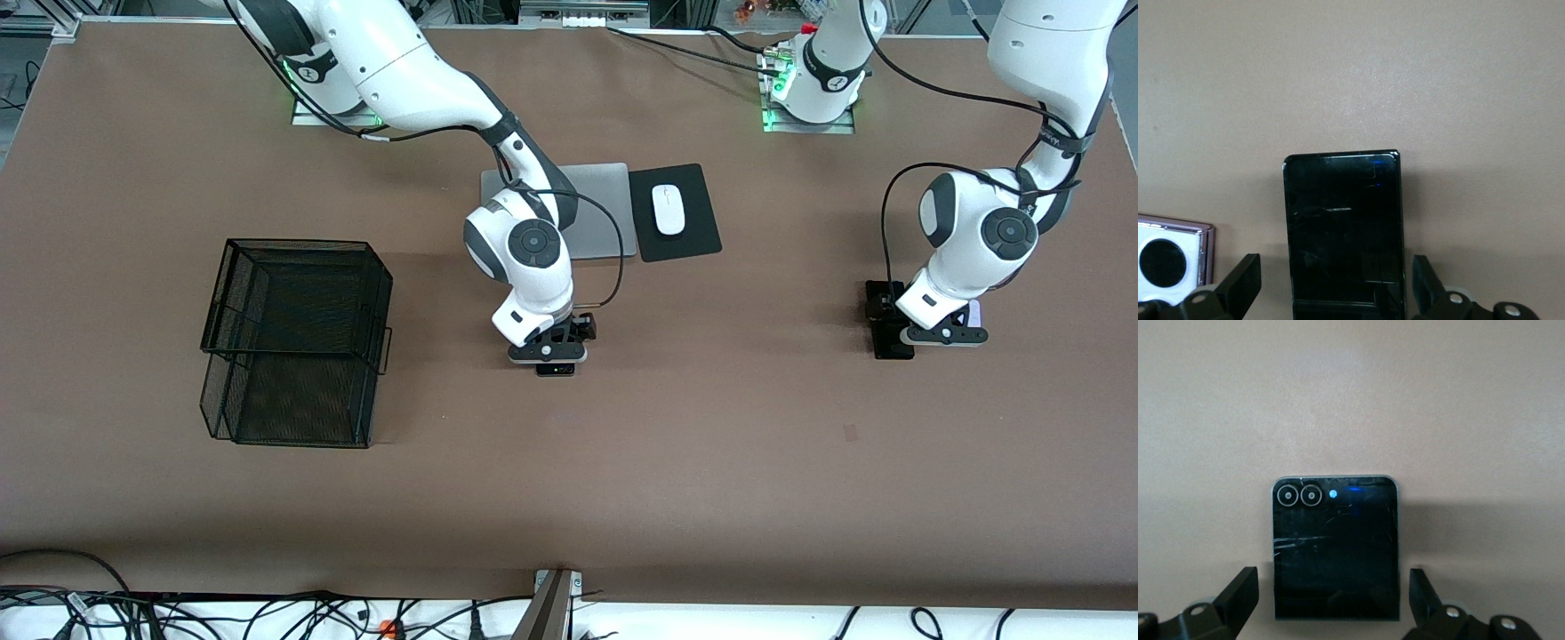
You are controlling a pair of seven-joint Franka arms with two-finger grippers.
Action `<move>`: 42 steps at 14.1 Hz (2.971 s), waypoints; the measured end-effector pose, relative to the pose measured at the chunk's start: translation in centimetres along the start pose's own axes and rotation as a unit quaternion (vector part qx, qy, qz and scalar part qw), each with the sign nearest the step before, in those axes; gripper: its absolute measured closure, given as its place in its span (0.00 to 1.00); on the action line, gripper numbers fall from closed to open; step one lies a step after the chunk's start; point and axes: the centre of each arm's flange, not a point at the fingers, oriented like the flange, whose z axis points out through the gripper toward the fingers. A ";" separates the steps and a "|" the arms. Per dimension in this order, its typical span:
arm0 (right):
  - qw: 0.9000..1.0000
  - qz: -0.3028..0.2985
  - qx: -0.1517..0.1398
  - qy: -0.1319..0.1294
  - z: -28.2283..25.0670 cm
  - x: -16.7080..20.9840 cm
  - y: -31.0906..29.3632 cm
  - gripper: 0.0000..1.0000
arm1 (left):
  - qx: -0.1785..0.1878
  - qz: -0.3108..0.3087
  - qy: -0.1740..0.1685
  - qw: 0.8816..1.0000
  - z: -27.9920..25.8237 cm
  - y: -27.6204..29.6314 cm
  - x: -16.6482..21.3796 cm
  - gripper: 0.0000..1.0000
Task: Place phones with both arms
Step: 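Grasp the flip phone with the right gripper while the left grasps the slab, then carry the flip phone into the mesh basket with the right gripper, release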
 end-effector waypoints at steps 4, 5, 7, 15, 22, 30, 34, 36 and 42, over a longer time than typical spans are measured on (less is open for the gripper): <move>1.000 -0.002 0.000 0.000 0.3 -0.2 -0.1 0.00 | -0.024 -0.018 0.005 1.000 0.5 1.1 0.2 0.00; 1.000 -0.002 0.000 0.001 0.4 -0.3 -0.2 0.00 | -0.030 -0.021 0.005 0.999 0.6 1.2 0.2 0.00; 1.000 -0.003 0.000 0.001 0.8 -0.4 -0.2 0.00 | -0.038 -0.028 0.006 0.999 0.7 0.8 0.1 0.00; 1.000 -0.013 -0.004 0.010 0.5 -0.2 -0.3 0.19 | -0.041 -0.025 0.007 0.999 0.7 0.6 0.1 0.00; 0.999 0.003 -0.036 0.018 -3.6 3.7 2.5 0.19 | -0.040 -0.017 0.008 0.999 0.8 -0.7 -0.2 0.00; 0.991 -0.021 -0.104 -0.075 -23.4 11.3 24.4 0.19 | -0.041 -0.022 0.004 0.999 1.2 -1.2 -0.4 0.00; 0.989 0.005 -0.103 -0.110 -24.7 6.9 31.8 0.19 | -0.041 -0.024 0.007 0.999 1.9 -1.2 -0.5 0.00; 0.988 0.023 -0.096 -0.118 -24.0 4.3 35.0 0.19 | -0.042 -0.024 0.011 0.999 2.4 -1.2 -0.5 0.00; 0.984 0.066 -0.081 -0.143 -20.0 -1.9 41.9 0.19 | -0.041 -0.025 0.014 0.999 2.1 -1.2 -0.3 0.13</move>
